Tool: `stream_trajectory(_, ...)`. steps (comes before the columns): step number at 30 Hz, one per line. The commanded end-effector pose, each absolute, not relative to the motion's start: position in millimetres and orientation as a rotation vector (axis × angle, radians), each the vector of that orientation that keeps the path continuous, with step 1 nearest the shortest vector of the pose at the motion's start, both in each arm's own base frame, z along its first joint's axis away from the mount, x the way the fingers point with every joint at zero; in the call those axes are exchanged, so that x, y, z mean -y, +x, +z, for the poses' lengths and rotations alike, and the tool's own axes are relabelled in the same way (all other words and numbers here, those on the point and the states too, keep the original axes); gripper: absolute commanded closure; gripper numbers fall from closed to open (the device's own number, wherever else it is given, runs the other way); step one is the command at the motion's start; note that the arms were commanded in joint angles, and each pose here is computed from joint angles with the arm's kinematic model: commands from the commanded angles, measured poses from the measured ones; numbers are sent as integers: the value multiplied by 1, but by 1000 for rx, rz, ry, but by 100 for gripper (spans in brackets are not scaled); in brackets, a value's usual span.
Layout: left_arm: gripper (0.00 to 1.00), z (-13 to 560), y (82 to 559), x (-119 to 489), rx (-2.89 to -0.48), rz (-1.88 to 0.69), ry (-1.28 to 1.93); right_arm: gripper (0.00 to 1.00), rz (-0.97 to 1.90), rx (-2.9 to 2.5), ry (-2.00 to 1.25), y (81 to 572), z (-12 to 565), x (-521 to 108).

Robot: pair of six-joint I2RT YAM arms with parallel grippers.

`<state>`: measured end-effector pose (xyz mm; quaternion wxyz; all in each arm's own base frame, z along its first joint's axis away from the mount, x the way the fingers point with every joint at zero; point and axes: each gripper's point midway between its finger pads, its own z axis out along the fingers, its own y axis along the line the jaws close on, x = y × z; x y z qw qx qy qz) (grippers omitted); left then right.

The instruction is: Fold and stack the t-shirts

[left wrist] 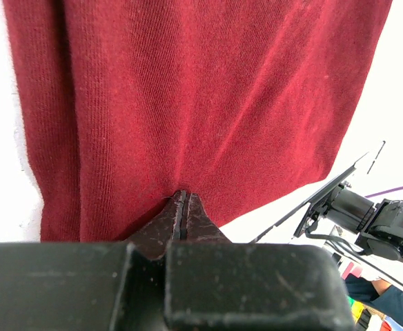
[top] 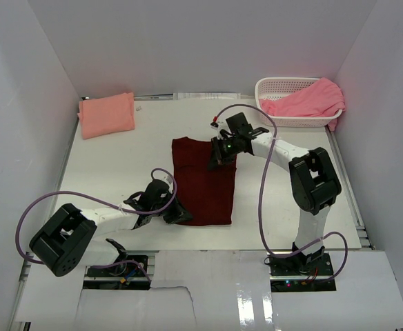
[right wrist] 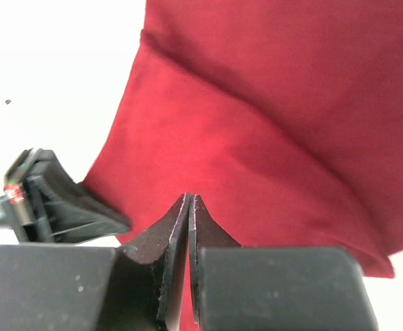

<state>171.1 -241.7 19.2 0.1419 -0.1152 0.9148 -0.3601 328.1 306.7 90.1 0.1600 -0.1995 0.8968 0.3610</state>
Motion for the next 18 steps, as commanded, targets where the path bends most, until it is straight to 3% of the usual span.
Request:
stream_trajectory(1,100,-24,140,203,-2811,-788,-378,92,1176,-2498,-682,307,109,-339)
stream_trajectory(7,100,-23,140,203,-2810,-795,-377,92,1259,-2510,-738,292,88,-373)
stream_trajectory(18,100,-24,139,203,-2810,-802,-373,92,1336,-2470,-787,308,78,-423)
